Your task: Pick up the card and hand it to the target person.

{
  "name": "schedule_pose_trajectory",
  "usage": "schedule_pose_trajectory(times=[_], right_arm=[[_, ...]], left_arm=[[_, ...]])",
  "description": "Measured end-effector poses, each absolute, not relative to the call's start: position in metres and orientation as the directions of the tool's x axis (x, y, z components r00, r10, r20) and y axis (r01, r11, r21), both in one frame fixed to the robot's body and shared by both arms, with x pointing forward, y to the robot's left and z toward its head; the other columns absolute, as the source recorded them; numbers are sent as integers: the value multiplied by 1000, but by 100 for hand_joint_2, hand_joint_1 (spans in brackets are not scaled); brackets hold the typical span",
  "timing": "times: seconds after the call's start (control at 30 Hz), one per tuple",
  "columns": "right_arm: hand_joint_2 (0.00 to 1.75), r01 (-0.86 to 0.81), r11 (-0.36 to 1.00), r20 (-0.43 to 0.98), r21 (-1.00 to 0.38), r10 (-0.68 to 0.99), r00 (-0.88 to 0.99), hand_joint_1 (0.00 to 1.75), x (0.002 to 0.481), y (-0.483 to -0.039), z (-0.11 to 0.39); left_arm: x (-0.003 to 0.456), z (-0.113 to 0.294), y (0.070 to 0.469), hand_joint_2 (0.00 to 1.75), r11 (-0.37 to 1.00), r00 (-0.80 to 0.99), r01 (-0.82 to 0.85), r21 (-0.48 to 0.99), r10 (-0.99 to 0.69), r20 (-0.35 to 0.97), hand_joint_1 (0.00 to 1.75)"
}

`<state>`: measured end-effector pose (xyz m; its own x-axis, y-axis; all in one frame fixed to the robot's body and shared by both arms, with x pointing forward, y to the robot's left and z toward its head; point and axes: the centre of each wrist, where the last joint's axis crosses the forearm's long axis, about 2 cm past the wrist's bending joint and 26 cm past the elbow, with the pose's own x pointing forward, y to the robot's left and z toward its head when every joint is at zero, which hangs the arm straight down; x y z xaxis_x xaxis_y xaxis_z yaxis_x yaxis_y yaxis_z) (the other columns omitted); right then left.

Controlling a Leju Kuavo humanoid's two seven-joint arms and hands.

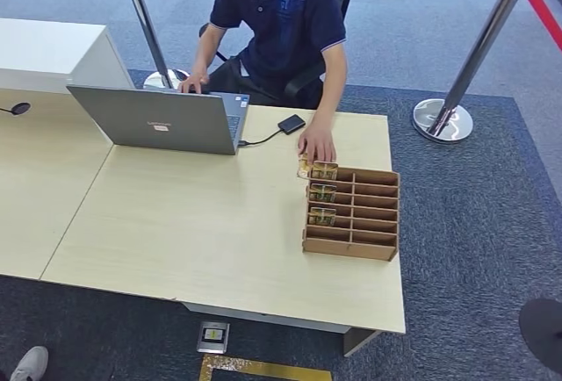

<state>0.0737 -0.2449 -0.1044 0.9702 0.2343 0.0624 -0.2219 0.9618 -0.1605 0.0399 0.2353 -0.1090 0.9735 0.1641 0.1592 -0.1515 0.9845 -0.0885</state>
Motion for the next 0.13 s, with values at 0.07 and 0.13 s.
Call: schedule_pose_trajectory(times=[0.07, 0.13], right_arm=[[0, -211, 965, 69, -158, 224, 972, 0, 73, -248, -105], [0, -202, 967, 74, -156, 215, 974, 0, 72, -250, -105]], left_arm=[[38, -109, 238, 0, 984, 973, -157, -83, 169, 160, 0], [37, -110, 240, 0, 984, 972, -161, -78, 171, 161, 0]])
